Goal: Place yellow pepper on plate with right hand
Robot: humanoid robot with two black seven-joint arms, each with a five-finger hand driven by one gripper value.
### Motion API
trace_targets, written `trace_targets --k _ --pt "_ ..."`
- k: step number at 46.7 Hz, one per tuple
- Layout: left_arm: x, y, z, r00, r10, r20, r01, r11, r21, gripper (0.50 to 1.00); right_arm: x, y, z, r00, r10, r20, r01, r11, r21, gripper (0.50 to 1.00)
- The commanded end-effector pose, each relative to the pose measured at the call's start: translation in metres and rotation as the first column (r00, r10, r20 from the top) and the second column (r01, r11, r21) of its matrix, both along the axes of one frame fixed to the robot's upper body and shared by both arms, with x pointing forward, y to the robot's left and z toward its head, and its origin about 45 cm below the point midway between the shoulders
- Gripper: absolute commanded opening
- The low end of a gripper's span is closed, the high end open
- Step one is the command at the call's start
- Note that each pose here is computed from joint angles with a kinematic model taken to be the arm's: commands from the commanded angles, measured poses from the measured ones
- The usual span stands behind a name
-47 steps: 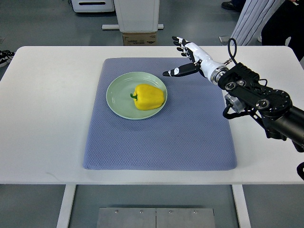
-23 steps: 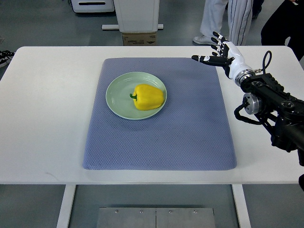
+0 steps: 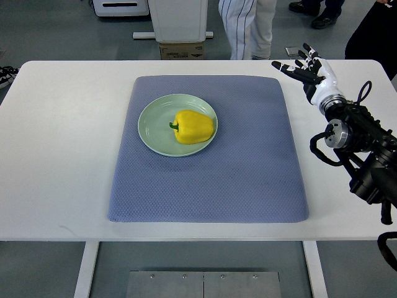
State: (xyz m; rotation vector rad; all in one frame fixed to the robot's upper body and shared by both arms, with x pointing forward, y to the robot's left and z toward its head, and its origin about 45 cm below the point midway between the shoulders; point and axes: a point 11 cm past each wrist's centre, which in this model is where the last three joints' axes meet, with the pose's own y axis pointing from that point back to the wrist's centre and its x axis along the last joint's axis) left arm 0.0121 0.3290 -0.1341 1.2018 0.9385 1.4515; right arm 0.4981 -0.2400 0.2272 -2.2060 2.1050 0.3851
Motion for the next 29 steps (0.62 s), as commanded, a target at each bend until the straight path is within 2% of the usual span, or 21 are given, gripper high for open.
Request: trace_targets --k 1,29 --pt "0.0 0.0 0.0 1.0 0.002 0.0 -0.002 1.0 0.0 1.0 -0.001 -0.002 0.0 1.0 -0.02 0.002 0.02 0.999 0.043 1.0" --pt "0.0 0.0 0.0 1.0 0.0 -0.001 0.0 1.0 0.0 1.0 -0.006 -0.01 -0.01 0.998 -0.057 -0.016 0.058 0.993 0.1 1.0"
